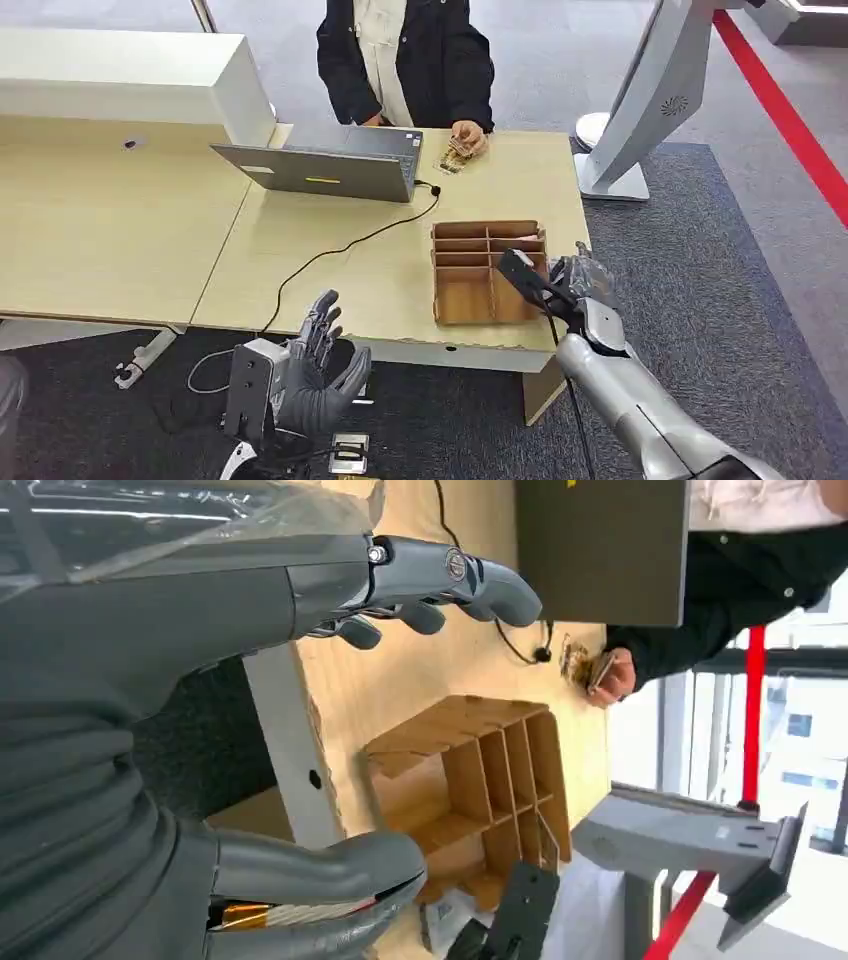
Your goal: Pass the card to the sensor for recognition and then transmit it.
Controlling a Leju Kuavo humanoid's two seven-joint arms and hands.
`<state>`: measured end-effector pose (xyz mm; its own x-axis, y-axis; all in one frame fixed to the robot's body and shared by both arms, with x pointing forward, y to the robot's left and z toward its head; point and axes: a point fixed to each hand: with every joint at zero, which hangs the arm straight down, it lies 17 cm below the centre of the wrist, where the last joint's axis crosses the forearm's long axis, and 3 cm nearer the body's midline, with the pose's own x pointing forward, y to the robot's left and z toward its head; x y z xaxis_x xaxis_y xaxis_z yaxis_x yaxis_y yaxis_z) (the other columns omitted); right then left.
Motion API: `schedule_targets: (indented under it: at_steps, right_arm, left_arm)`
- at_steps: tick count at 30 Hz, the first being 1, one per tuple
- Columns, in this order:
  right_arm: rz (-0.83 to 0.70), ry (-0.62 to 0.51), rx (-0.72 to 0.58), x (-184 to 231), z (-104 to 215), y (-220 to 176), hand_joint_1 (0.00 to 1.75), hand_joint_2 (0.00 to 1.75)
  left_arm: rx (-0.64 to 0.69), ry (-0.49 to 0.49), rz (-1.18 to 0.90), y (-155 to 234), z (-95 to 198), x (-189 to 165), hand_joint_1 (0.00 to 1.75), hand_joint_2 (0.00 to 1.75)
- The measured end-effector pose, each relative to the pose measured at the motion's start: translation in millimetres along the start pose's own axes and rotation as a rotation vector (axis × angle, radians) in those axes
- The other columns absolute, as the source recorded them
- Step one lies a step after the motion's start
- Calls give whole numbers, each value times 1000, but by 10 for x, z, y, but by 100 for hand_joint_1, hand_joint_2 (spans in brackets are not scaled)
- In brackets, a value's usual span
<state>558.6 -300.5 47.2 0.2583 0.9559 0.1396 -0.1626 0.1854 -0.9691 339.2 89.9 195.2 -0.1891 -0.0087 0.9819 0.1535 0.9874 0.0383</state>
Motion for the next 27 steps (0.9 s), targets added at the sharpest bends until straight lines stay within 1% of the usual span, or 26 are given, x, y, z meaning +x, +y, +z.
schedule_targets:
  at_steps: [13,19,24,27]
  right_arm:
    - [1,45,31,-15,-38,25,175,175]
    - [-10,46,30,-14,-42,34,175,175]
    - [-29,32,10,40,-49,-4,175,175]
    - [-48,18,-35,88,-77,-129,175,175]
  left_arm:
    - [4,6,-10,38,75,0,0,175]
    - [4,11,-16,45,91,-12,0,175]
    - [3,9,-21,54,99,-5,0,175]
    - [3,13,-28,58,105,-17,0,175]
